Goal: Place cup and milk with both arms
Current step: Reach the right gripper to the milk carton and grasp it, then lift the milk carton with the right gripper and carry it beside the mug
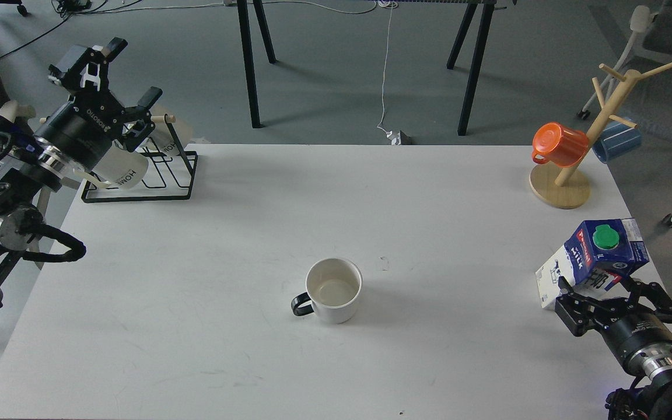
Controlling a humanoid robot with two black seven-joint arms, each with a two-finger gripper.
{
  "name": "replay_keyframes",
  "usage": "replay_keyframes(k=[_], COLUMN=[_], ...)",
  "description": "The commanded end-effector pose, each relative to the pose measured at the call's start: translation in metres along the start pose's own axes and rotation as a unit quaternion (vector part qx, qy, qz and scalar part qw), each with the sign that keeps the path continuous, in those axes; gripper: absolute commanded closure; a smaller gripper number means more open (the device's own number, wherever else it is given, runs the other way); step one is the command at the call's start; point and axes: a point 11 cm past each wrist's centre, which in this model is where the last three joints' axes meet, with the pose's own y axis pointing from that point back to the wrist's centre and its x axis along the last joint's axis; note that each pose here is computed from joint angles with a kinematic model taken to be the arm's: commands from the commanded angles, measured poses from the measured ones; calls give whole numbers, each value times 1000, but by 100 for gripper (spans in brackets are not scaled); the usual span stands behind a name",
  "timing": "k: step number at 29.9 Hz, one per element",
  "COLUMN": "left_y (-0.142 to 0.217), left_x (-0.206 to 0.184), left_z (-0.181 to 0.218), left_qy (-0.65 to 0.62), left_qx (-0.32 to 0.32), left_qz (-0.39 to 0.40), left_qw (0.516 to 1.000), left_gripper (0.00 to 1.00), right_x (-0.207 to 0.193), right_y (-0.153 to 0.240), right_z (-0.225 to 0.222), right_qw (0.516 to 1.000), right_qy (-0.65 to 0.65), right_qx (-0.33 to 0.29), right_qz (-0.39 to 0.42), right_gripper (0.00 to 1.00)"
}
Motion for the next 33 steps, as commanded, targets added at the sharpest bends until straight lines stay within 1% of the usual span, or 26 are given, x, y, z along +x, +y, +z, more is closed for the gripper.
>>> replay_keyframes(k=[1, 5, 7, 8, 9, 11, 12, 13, 15, 17, 18, 19, 24, 31, 33], left_y=[1, 0, 0, 0, 1, 1, 1, 1, 1, 1, 1, 1, 2, 7, 7], left_x=[1, 0, 0, 0, 0, 0, 0, 0, 0, 0, 0, 0, 0, 0, 0], left_z=[0, -1, -1, -1, -2, -2, -2, -2, -2, -2, -2, -2, -2, -11, -11], left_qy=[0, 0, 0, 1, 1, 1, 1, 1, 1, 1, 1, 1, 0, -4, -7], left_qx=[1, 1, 1, 0, 2, 2, 2, 2, 2, 2, 2, 2, 3, 15, 18], left_qz=[1, 0, 0, 0, 0, 0, 0, 0, 1, 1, 1, 1, 1, 1, -1], left_qw=[1000, 1000, 1000, 1000, 1000, 1000, 1000, 1000, 1000, 1000, 1000, 1000, 1000, 1000, 1000], left_gripper=[6, 6, 6, 6, 6, 6, 6, 6, 6, 6, 6, 6, 6, 6, 6], right_x=[-2, -1, 0, 0, 0, 0, 0, 0, -1, -1, 0, -1, -10, -61, -73], right_y=[-2, -3, -3, -3, -3, -3, -3, -3, -3, -4, -5, -5, -7, -19, -22], right_z=[-1, -3, -1, 0, 0, 0, 0, 0, 1, 4, 6, 6, 14, 46, 62], right_qw=[1000, 1000, 1000, 1000, 1000, 1000, 1000, 1000, 1000, 1000, 1000, 1000, 1000, 993, 989], right_qy=[-3, -1, -2, -2, -2, -1, -1, -1, 2, 1, -1, -2, 2, 10, 8], right_qx=[5, 8, 6, 5, 4, 4, 4, 4, 2, 0, -1, -1, -13, -67, -84], right_qz=[-4, -4, -3, -4, -4, -4, -4, -4, -6, -8, -8, -10, -25, -100, -121], right_gripper=[3, 6, 11, 17, 25, 49, 55, 59, 63, 73, 77, 78, 78, 78, 78])
